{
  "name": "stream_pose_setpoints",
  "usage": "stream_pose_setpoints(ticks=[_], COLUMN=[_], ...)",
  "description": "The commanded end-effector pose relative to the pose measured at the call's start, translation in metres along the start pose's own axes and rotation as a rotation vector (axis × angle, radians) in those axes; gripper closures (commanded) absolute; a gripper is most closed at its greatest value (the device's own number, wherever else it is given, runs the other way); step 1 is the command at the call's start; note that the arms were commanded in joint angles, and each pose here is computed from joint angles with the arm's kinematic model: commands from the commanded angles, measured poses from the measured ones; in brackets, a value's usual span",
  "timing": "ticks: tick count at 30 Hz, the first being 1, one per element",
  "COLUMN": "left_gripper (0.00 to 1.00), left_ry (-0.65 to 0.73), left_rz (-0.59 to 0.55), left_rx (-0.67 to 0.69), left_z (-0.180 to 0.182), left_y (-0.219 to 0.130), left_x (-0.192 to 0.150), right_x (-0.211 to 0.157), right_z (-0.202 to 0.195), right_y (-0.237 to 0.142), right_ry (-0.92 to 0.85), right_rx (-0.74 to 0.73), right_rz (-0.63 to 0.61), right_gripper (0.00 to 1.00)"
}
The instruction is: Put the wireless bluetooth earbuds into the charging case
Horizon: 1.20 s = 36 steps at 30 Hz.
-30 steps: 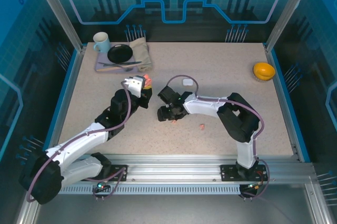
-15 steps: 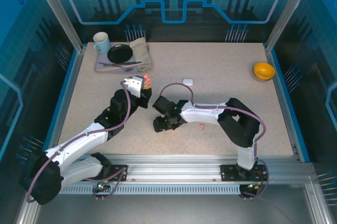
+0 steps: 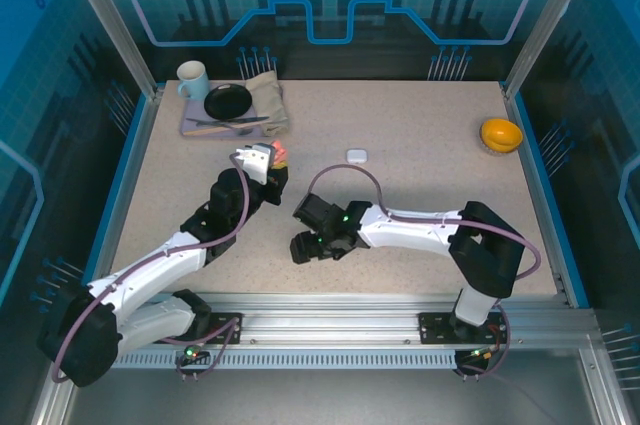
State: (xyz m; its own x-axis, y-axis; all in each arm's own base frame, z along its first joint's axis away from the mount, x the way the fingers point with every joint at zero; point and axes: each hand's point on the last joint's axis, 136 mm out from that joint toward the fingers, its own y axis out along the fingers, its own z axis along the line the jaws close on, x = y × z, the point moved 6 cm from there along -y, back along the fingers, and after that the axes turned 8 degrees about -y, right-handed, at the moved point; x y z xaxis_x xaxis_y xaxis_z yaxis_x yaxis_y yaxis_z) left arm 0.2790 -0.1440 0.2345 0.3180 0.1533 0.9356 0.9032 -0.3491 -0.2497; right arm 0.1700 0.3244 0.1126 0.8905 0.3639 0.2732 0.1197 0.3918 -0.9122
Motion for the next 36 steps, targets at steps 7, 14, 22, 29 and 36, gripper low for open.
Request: stream_pose_setpoints(ticks=[7, 14, 22, 29, 36], left_gripper=[1.0, 1.0, 1.0, 1.0, 1.0], left_ry=[0.005, 0.004, 0.003, 0.002, -0.005], left_rz=[-0.029, -0.028, -0.022, -0.022, -0.026], left_rx=[-0.008, -0.009, -0.005, -0.008, -0.012], left_z=[0.0, 0.0, 0.001, 0.0, 0.0], left_y=[0.0, 0.002, 0.003, 0.004, 0.005], left_x=[0.008, 0.008, 0.006, 0.006, 0.007], right_x=[-0.02, -0.011, 0.005, 0.013, 0.023], right_z=[-0.008, -0.033, -0.052, -0.069, -0.08], right_y=[0.027, 0.035, 0.032, 0.028, 0.015], right_ry=[0.028, 0.068, 0.088, 0.105, 0.136], right_rx=[-0.064, -0.11, -0.129, -0.154, -0.163], right_rz=[0.082, 0.08, 0.059, 0.05, 0.032], right_gripper=[0.33, 0.33, 0.34, 0.34, 0.35])
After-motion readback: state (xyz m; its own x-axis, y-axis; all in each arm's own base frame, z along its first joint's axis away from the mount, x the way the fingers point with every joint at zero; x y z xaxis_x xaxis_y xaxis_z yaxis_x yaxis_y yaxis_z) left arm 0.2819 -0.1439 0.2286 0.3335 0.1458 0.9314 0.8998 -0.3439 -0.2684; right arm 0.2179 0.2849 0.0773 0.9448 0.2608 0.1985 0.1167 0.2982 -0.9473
